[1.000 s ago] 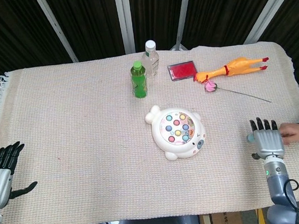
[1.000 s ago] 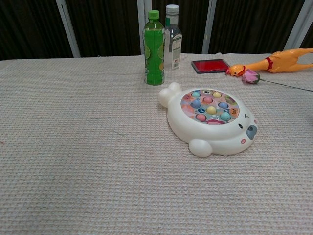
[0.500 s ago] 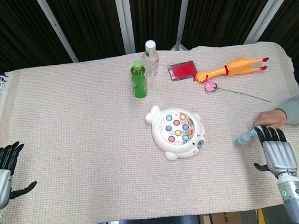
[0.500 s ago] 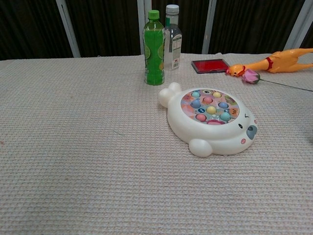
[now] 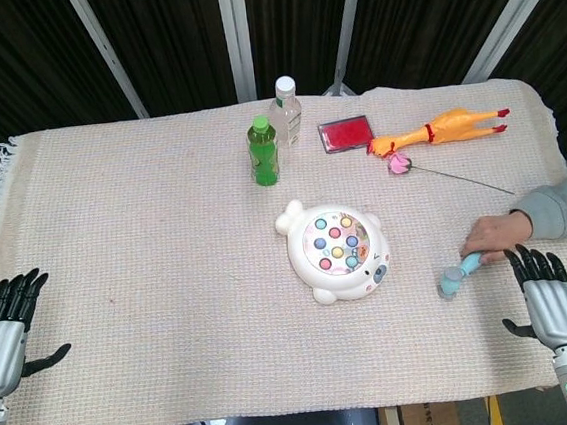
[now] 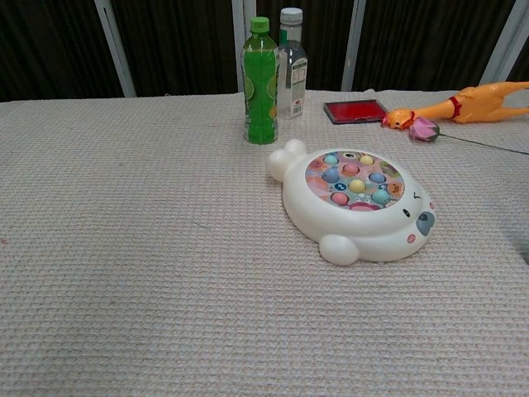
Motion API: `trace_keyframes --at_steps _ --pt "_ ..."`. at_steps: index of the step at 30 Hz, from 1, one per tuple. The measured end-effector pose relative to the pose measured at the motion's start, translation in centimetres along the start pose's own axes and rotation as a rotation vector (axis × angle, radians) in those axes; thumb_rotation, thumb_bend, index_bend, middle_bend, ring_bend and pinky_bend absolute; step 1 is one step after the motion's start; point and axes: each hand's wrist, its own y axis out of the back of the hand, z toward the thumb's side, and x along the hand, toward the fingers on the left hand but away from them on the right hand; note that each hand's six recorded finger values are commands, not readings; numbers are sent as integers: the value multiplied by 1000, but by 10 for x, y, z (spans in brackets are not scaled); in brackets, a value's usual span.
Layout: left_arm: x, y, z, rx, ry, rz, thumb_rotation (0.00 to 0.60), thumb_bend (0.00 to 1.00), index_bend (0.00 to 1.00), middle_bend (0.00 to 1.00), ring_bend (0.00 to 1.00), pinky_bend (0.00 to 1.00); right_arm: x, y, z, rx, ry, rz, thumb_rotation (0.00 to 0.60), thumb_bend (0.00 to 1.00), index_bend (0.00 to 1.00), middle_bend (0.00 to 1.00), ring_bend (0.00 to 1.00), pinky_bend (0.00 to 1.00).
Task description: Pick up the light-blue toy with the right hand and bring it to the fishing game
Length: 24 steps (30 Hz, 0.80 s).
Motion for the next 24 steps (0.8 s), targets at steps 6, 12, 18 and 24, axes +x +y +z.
trace_keyframes --at_steps 6,12,18,24 --pt "1 0 -1 -2 2 -3 600 0 0 0 0 0 -1 -5 3 19 15 -3 600 178 0 0 0 0" --pt "1 -2 0 -1 -2 -8 600 0 0 0 0 0 -2 -7 3 22 16 3 600 178 0 0 0 0" --pt "1 -2 0 -1 -1 -10 600 0 0 0 0 0 -2 -8 2 22 15 9 600 178 0 0 0 0" --pt "1 -2 0 0 -1 -8 600 0 0 0 0 0 -2 -8 2 23 19 8 600 178 0 0 0 0"
